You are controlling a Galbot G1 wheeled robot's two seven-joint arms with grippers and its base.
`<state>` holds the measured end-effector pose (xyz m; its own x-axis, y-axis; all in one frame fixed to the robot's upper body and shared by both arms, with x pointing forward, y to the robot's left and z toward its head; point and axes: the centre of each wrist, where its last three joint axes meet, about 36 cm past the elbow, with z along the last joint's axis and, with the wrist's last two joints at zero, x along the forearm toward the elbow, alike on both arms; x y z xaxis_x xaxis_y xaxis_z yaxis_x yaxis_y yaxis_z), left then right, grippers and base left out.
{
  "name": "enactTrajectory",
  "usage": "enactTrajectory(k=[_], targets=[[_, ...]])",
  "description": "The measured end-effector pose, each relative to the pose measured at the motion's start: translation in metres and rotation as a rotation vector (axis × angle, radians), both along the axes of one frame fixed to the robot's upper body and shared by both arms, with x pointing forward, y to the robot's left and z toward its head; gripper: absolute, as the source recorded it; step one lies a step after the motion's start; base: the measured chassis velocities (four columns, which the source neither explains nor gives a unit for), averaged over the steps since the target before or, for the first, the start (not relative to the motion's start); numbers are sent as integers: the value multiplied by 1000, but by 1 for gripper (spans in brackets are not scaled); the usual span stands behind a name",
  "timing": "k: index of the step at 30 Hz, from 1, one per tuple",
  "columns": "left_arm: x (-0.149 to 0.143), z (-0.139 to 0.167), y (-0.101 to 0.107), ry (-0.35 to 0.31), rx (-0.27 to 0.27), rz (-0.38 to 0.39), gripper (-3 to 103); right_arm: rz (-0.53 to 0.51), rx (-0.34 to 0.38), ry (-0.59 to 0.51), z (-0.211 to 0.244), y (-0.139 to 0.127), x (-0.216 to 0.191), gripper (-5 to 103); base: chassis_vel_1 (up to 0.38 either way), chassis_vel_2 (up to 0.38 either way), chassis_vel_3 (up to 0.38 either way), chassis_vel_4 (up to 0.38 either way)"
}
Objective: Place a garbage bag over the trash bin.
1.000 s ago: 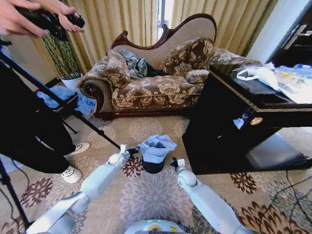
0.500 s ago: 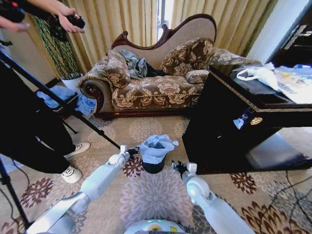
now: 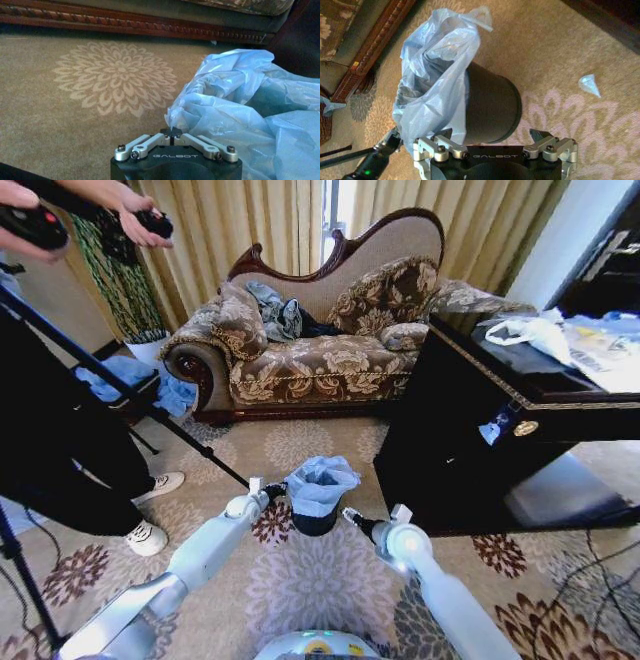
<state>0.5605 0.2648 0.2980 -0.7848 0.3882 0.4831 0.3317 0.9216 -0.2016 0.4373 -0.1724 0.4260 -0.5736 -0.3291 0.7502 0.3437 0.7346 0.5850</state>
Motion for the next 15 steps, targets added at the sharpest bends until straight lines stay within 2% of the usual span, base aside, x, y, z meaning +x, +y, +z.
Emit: enactTrajectory(k=[3, 8, 15], targets=[[0, 0, 0, -1, -2, 1, 0, 3, -13, 23, -7, 17, 16, 98, 0, 0, 0, 0], [-1, 0, -1, -1, -5, 2, 0, 3, -30, 32, -14, 30, 29, 95, 0, 0, 0, 0], [-1, -1, 0, 0, -6, 2, 0, 40, -109, 22, -29, 41, 33, 89, 0, 0, 0, 0]])
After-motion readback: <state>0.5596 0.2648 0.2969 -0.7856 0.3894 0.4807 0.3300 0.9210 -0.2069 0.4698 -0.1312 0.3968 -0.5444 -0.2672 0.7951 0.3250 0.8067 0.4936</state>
